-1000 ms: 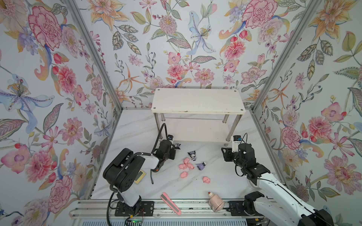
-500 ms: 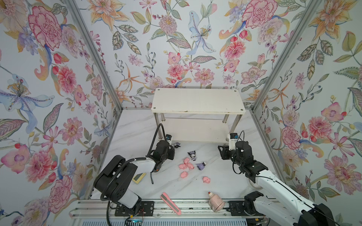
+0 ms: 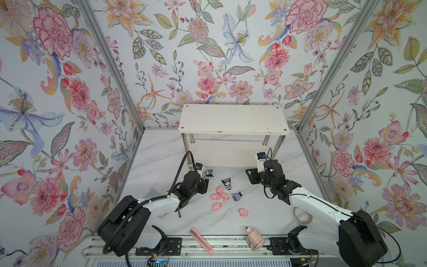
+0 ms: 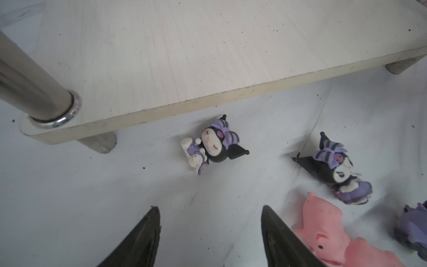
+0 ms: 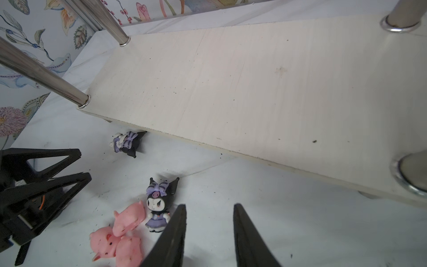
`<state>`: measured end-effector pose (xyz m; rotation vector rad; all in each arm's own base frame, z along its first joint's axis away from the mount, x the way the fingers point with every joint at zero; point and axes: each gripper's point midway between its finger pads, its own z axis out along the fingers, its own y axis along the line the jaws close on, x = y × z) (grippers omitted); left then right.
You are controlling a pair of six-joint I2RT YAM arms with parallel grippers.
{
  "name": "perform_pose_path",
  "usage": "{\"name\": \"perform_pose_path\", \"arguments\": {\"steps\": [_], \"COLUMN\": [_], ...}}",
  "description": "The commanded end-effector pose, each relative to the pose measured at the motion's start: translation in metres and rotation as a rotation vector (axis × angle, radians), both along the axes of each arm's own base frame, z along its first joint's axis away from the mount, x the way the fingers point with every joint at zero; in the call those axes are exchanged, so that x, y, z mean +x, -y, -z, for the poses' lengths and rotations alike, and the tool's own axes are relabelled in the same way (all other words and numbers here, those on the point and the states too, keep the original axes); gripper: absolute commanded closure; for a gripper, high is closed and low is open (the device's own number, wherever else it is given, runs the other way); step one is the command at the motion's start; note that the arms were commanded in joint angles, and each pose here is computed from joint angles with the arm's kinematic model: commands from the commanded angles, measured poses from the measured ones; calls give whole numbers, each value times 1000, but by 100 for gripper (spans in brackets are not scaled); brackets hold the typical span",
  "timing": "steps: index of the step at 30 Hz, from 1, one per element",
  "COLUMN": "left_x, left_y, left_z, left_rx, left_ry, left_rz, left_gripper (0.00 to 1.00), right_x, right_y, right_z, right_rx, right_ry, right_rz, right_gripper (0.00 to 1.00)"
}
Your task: Place and organize the plastic toys onto the shelf
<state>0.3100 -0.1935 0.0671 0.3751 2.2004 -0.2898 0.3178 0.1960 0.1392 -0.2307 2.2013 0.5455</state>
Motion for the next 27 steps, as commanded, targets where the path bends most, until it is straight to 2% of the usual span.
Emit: {"name": "perform_pose_path", "arguments": {"steps": [1,9,14,23,27], "left_x": [19,46,56,67,67], "left_y": [-3,6,13,26,33], "left_z": [-1,10,22,25,26], "left_rx": [63,39,50,8,-18], "left_ry": [23,9,-14,-14,-26], "left_rz": [-21,-10,4,19,34], "left_gripper": [27,18,18,20,28], "right_x": [7,4,3,4,4], "right_y": [-14,-11,-6,-7,-9], "right_z": [-16,-15,-16,-15,-12], "right_rx": [1,-33,-51,-61,-60], "right_ry": [44,47,52,52,44], "right_rz": [-32,-24,-16,-22,-28], "right_gripper": [63,61,60,59,59]}}
